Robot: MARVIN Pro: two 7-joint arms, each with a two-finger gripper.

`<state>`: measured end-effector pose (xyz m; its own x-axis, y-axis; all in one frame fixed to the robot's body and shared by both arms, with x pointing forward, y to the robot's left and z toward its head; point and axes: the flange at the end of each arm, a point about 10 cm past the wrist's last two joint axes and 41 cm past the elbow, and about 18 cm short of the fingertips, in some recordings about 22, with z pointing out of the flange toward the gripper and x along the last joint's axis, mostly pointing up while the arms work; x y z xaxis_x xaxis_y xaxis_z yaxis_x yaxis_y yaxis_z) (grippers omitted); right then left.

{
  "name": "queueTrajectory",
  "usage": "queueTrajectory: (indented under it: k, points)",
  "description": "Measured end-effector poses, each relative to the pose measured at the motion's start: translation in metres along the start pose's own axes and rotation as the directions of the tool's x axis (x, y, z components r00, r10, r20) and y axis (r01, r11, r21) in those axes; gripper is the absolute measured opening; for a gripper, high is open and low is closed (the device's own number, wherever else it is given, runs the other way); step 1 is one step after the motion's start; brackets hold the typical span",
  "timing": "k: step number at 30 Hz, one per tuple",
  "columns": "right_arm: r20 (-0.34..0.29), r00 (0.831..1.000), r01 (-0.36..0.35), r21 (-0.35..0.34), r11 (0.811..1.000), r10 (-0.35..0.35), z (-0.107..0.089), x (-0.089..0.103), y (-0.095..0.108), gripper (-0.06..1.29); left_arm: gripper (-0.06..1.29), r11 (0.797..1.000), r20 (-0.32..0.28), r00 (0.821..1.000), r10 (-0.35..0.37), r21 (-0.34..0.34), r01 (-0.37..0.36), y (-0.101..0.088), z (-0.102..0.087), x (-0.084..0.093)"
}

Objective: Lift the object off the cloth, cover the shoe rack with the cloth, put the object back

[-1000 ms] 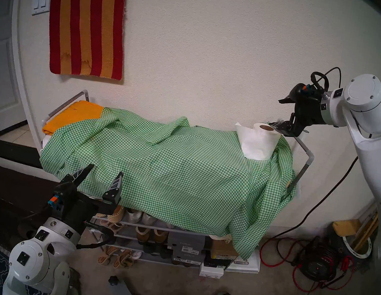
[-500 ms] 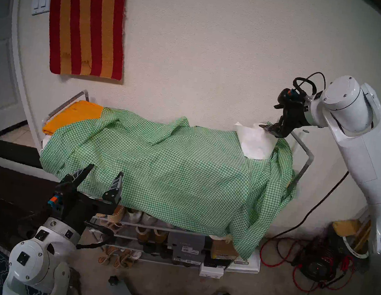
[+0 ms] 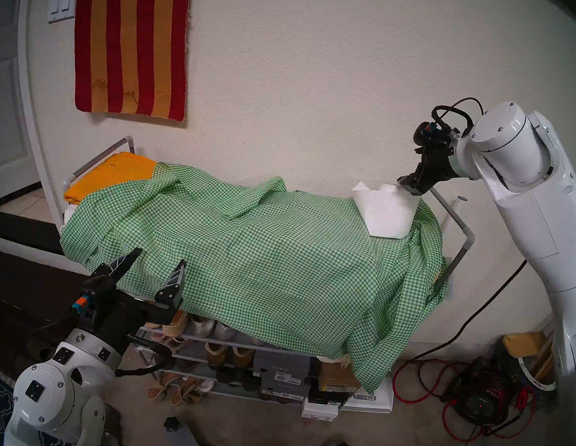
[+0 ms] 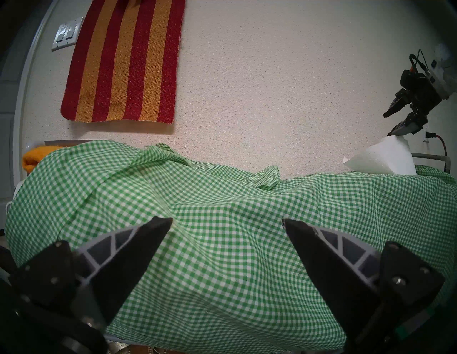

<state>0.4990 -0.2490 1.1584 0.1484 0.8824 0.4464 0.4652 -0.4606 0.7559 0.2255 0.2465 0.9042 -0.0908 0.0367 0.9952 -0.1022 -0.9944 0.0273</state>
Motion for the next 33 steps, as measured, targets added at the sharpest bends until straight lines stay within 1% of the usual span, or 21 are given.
queueTrajectory:
  k: [6,14,25,33]
  points:
    - [0.015,1.000,0.010,-0.011,1.000,-0.010,0.006,0.008,-0.005,1.24,1.27,1.000,0.000,1.000,0.000,0.000,0.000,0.000,0.000,0.000]
    - [0.029,0.998,0.054,-0.013,0.998,-0.054,0.012,0.022,-0.025,1.24,1.27,1.000,0.000,1.000,0.000,0.000,0.000,0.000,0.000,0.000]
    - [0.022,0.994,0.105,-0.039,0.994,-0.105,0.007,0.038,-0.033,1.24,1.27,1.000,0.000,1.000,0.000,-0.001,0.000,0.000,0.000,0.000]
    - [0.024,0.989,0.145,-0.051,0.988,-0.144,0.001,0.043,-0.035,1.24,1.27,1.000,0.000,1.000,0.000,-0.002,0.000,0.000,0.000,0.000]
